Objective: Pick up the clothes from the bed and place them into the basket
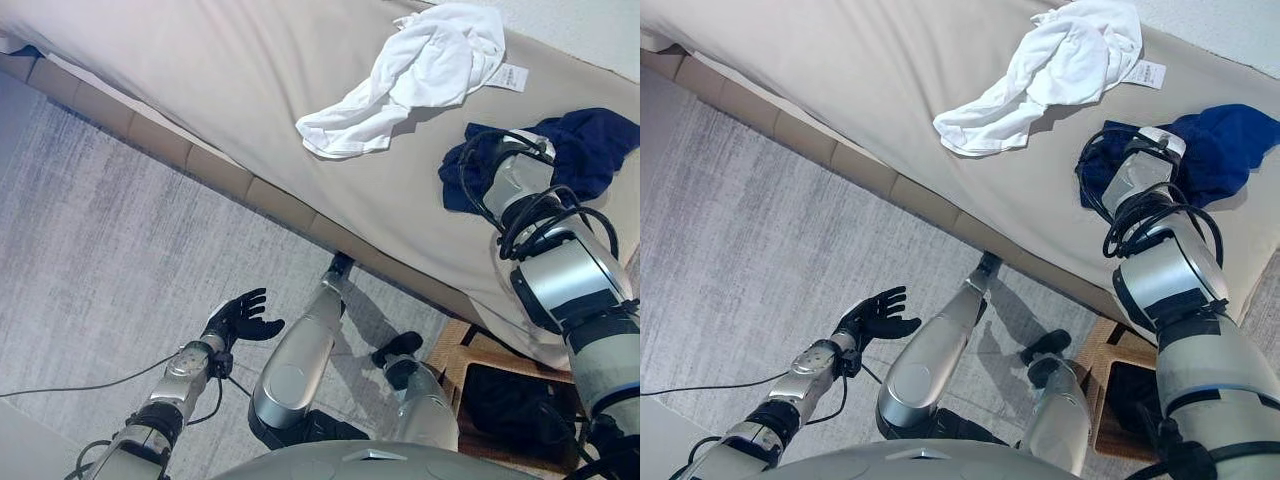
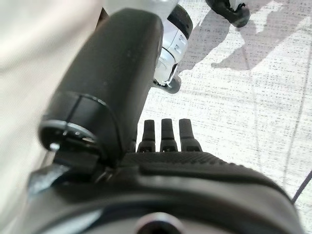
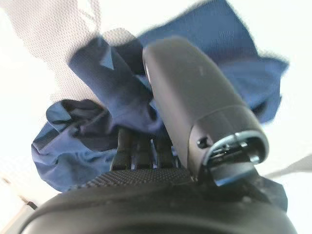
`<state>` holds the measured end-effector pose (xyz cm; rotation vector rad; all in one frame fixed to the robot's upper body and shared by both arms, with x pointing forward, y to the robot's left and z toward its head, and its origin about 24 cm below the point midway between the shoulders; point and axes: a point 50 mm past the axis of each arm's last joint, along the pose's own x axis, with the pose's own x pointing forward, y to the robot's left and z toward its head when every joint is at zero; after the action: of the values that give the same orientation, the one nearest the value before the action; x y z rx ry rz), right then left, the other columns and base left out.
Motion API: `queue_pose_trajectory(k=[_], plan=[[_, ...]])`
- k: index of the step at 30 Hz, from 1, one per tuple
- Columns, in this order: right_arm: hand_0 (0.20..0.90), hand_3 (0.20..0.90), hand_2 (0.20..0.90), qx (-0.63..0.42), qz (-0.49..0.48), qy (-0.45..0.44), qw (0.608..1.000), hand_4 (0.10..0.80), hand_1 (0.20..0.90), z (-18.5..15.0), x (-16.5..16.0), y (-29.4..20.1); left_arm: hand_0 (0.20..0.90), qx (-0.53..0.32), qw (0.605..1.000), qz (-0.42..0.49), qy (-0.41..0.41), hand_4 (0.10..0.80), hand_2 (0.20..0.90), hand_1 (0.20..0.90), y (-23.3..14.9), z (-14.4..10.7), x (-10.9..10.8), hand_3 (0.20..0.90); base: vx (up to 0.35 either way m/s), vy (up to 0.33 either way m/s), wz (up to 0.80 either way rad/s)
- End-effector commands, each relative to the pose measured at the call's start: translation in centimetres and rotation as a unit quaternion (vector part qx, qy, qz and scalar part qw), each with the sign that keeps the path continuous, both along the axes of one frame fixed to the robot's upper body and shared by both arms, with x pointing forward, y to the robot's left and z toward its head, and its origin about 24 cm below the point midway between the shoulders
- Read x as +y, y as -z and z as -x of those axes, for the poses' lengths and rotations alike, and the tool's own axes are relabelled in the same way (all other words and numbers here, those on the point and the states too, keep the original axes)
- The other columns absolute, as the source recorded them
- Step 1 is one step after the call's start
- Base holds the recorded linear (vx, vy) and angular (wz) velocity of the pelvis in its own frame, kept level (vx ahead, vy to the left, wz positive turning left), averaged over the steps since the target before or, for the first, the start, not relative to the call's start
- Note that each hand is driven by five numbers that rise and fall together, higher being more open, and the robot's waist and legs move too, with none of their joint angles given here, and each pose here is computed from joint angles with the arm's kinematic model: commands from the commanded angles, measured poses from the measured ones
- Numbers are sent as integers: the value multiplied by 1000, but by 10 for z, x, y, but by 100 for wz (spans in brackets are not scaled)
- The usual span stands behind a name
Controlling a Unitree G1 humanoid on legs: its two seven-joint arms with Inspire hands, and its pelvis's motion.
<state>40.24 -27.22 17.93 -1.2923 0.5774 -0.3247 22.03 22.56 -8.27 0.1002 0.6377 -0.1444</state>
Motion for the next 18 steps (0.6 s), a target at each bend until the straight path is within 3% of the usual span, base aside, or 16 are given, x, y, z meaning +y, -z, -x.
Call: queue_pose_trajectory(k=[1, 2, 4, 7, 12, 18], plan=[[300, 200, 300, -176, 44, -46, 982, 100, 300, -8, 6, -72, 900, 32, 998, -53, 1, 800, 900, 900, 3, 16, 29, 900, -14, -97, -5], [300, 200, 300, -192, 42, -50, 979, 100, 300, -8, 9, -76, 900, 33, 998, -57, 0, 800, 900, 900, 3, 16, 31, 900, -28, -120, -9], [300, 200, 300, -372, 38, -115, 920, 100, 300, 2, 36, -123, 900, 51, 995, -77, -24, 800, 900, 900, 7, 26, 41, 900, -23, -149, -15], [300, 200, 300, -486, 23, -148, 861, 100, 300, 30, 37, -144, 900, 77, 993, -84, -43, 800, 900, 900, 16, 43, 47, 900, 20, -77, -48], [300, 200, 300, -577, 9, -164, 800, 100, 300, 76, 11, -139, 900, 140, 985, -94, -46, 800, 900, 900, 34, 72, 49, 900, 5, -50, -50], [300, 200, 300, -594, 22, -150, 790, 100, 300, 112, -16, -125, 900, 202, 974, -98, -44, 800, 900, 900, 51, 97, 42, 900, 6, -43, -61]])
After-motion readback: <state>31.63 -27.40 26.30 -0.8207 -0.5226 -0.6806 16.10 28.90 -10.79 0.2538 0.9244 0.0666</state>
